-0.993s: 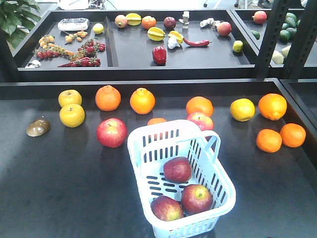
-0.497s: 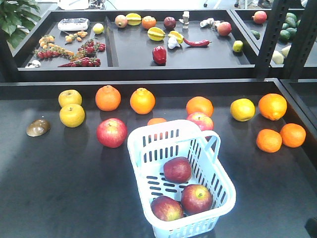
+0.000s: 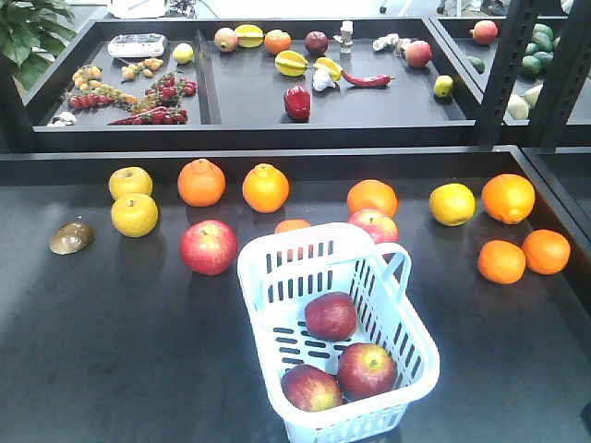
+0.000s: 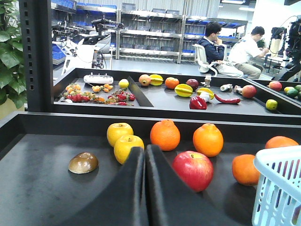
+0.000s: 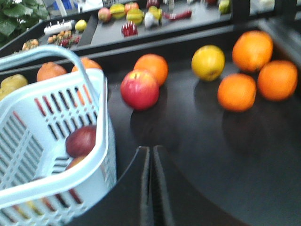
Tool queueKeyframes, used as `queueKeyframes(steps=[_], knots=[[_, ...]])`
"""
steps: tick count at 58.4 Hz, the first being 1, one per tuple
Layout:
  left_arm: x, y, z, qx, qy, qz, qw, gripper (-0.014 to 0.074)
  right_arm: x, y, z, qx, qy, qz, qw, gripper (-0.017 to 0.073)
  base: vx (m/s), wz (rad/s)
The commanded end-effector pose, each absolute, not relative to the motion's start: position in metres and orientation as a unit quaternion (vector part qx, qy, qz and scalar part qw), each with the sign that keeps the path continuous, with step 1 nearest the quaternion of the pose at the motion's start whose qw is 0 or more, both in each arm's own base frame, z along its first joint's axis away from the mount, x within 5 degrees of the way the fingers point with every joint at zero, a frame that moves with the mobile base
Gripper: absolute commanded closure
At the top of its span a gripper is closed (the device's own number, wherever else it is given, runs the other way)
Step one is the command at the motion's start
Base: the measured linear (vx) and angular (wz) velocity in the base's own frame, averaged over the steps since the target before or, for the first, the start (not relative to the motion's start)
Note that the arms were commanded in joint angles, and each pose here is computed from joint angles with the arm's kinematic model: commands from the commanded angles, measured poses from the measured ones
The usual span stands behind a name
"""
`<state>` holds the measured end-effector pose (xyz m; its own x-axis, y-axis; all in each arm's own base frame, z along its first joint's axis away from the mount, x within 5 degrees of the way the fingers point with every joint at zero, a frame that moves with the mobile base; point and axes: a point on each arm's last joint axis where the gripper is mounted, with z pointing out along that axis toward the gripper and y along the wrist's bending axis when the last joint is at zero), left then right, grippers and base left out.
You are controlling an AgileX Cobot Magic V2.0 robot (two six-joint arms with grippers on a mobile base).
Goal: Pick three apples into basket with both arms
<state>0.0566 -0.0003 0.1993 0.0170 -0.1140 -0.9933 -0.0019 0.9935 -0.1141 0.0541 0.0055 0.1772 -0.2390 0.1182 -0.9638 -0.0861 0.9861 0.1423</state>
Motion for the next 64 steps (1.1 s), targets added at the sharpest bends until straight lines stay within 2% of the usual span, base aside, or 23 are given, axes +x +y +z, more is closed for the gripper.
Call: queueKeyframes(steps=[1, 10, 64], knots=[[0.054, 0.001, 0.215, -0.050, 0.658, -0.039, 0.751, 0.0599, 0.056, 0.007, 0.190, -0.012, 0.724, 0.078, 0.685, 0.0564, 0.00, 0.00], [0.054, 0.001, 0.215, -0.050, 0.658, -0.039, 0.751, 0.0599, 0.056, 0.008, 0.200, -0.020, 0.685, 0.086, 0.723, 0.0564, 0.00, 0.00], [0.054, 0.001, 0.215, -0.050, 0.658, -0.039, 0.751, 0.0599, 0.056, 0.008, 0.199, -0.019, 0.689, 0.085, 0.719, 0.0564, 0.00, 0.00]])
